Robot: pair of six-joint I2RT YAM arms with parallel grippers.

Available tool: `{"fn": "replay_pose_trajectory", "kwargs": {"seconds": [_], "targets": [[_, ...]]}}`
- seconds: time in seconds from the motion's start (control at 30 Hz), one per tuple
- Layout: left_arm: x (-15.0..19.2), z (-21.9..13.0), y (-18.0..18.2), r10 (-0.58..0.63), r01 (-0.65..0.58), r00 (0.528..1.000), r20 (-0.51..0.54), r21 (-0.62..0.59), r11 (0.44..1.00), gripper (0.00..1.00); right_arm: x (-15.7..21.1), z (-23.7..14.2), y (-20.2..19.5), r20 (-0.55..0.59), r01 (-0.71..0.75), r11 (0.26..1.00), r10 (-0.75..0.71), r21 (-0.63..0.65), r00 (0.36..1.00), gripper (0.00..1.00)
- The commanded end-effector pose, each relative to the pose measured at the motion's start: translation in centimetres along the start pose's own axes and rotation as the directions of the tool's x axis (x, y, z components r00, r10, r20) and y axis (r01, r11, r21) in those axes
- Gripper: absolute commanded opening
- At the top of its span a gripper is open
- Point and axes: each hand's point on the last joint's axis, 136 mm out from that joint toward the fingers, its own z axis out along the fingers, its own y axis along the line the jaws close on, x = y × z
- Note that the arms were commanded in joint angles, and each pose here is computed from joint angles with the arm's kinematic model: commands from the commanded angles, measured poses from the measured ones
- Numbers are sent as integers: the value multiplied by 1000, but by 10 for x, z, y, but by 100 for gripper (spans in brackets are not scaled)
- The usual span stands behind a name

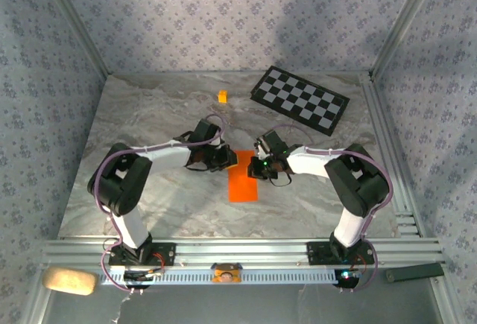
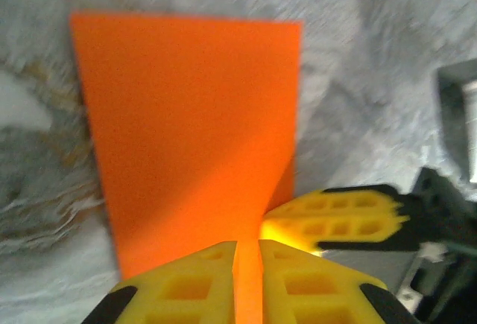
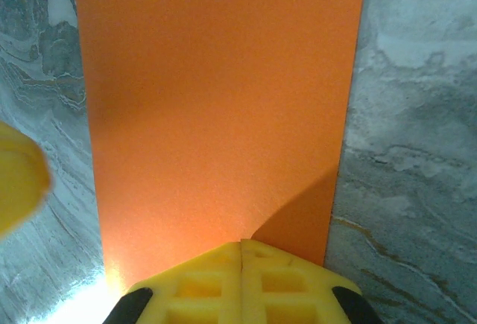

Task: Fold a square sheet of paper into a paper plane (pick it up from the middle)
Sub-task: First fold the square sheet of paper in half at the center of the table.

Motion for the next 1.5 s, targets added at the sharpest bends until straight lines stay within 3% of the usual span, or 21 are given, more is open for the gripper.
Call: {"fn": "replay_pose_trajectory", "kwargs": {"seconds": [0.0, 0.33, 0.67, 0.87, 0.97, 1.3, 1.47], "targets": [[4, 0, -5, -3, 3, 1000, -3, 52, 999, 15, 59, 6, -86, -152, -43, 947, 96, 319, 984, 0], [34, 14, 62, -39, 33, 998, -47, -120, 992, 14, 65, 7, -91, -163, -41, 940, 101, 338, 981, 0], [17, -14, 12, 48, -48, 999, 1, -45, 998, 17, 63, 5, -90, -159, -42, 941, 100, 335, 982, 0], [29, -3, -11, 45, -41, 998, -45, 74, 996, 17, 63, 6, -89, -160, -43, 941, 102, 334, 982, 0], [38, 8, -5, 22, -16, 997, -75, 74, 997, 17, 64, 6, -89, -164, -43, 942, 102, 333, 981, 0], [69, 16, 59, -16, 4, 993, -118, -99, 995, 16, 66, 8, -88, -169, -41, 944, 101, 328, 980, 0], [63, -1, 42, 17, -25, 996, -91, -90, 996, 17, 65, 9, -87, -171, -41, 945, 102, 326, 980, 0]]}}
